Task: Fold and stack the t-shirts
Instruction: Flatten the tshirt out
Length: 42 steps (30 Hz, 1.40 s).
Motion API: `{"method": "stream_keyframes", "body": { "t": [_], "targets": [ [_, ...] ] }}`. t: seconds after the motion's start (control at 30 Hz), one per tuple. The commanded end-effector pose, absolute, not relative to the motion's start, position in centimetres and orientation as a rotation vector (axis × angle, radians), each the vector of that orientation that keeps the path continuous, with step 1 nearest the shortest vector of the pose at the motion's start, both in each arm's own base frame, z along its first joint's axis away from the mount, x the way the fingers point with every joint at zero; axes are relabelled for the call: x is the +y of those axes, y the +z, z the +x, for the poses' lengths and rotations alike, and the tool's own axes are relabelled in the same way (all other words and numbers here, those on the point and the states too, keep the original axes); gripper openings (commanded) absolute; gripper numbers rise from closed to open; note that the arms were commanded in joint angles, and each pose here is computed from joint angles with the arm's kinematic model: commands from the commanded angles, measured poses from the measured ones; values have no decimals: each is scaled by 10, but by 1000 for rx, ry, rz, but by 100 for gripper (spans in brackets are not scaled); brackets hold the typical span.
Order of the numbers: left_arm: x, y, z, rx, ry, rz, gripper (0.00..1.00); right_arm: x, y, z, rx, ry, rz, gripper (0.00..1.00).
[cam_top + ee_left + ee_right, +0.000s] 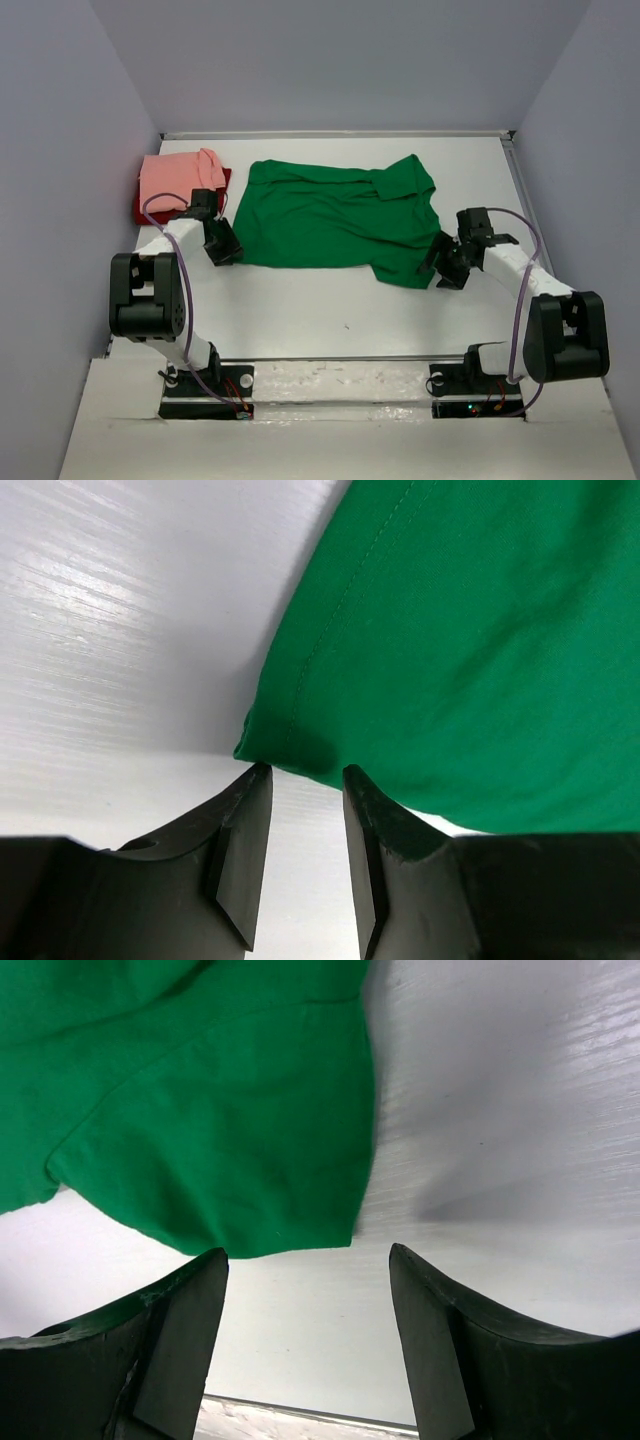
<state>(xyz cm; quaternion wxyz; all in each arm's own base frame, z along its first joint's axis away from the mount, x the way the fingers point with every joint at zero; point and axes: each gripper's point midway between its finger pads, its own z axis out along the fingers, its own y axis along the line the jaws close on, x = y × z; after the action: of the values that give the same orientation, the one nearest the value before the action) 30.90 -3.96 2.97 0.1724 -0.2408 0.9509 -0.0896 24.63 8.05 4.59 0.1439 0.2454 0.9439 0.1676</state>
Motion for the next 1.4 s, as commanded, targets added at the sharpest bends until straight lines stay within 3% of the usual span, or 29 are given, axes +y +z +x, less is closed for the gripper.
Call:
{"method": "stream_keyframes", "body": {
  "t": [0.0,0.3,0.5,0.63,0.77,0.83,1.0,1.37],
  "targets": [
    [-40,36,318,2695,-243,-662,44,77,67,263,2654,477,676,71],
    [-38,22,323,2730,-214,-669,44,75,85,275,2613,465,646,72],
    [-44,21,323,2734,-246,-651,0,72,74,266,2651,428,690,71],
    [-47,32,323,2714,-259,-629,0,73,56,250,2693,413,743,69],
    [-50,42,326,2699,-272,-609,0,75,45,241,2720,423,761,82],
    [-50,43,326,2703,-272,-606,0,82,43,239,2734,470,735,84],
    [-51,47,327,2692,-274,-605,0,89,35,237,2743,511,727,77],
    [-53,57,328,2676,-279,-593,0,106,23,260,2754,574,663,49]
  ]
}}
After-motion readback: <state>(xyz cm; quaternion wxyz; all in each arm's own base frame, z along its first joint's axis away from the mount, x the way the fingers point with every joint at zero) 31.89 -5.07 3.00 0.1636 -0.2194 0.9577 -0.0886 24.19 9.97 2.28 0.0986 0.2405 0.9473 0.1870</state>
